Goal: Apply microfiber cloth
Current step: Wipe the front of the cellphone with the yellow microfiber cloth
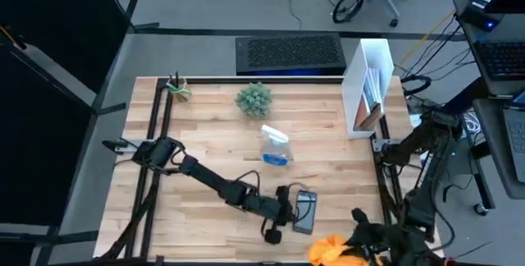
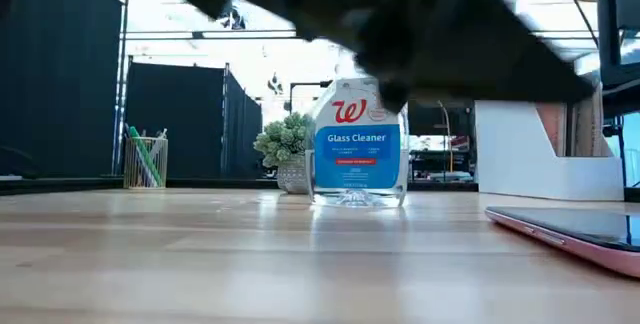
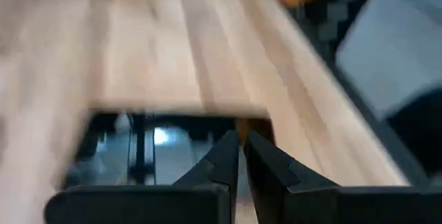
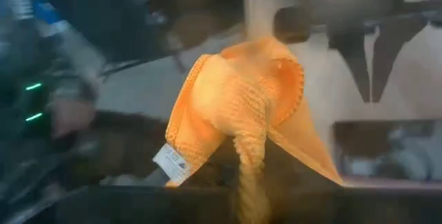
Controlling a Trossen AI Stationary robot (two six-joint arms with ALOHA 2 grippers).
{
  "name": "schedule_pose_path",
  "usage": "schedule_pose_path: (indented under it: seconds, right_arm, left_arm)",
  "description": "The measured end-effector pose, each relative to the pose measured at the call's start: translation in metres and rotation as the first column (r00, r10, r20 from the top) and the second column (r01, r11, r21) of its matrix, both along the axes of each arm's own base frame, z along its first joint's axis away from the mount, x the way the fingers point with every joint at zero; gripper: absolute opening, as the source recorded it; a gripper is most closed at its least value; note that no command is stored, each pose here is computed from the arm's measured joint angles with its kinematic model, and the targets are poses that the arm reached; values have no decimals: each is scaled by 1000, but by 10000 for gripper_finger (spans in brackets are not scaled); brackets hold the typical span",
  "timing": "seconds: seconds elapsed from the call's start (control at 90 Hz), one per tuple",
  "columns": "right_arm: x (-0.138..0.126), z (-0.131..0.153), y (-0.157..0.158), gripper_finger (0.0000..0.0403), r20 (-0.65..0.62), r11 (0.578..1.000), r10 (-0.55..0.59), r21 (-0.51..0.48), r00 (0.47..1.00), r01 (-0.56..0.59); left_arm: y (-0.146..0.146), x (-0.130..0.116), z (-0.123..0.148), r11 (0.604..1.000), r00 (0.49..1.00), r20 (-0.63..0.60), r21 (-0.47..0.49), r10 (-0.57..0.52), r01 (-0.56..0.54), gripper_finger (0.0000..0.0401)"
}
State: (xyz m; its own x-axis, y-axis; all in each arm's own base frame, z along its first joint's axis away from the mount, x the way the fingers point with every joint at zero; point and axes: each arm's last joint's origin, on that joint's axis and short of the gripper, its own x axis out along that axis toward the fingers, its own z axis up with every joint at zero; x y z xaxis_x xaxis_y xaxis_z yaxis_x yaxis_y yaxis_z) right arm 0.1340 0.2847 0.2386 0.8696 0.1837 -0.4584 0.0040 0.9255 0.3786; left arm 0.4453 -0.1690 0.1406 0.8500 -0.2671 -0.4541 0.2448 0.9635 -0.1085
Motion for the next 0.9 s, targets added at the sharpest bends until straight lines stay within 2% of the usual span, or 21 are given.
schedule_pose_path:
  seconds: [0.144,0.289,0.378,0.667,0.9]
  right_arm:
    - [17,-25,3,4,-24,995,-37,-98,999,34]
    - [42,-48,-2,4,-43,979,-107,-178,993,98]
    - [58,-62,-5,4,-56,970,-144,-206,988,129]
    - [100,-89,-32,4,-95,924,-263,-312,960,222]
    - [113,-135,-38,4,-165,888,-308,-403,937,221]
  left_arm:
    - [16,14,-20,998,998,54,-51,-25,28,15]
    - [30,28,-25,1000,993,114,-25,-14,17,15]
    - [39,33,-37,1000,992,122,-21,6,-4,15]
    - [44,37,-68,1000,993,116,-24,17,-15,15]
    - [50,39,-80,999,994,107,-23,26,-24,15]
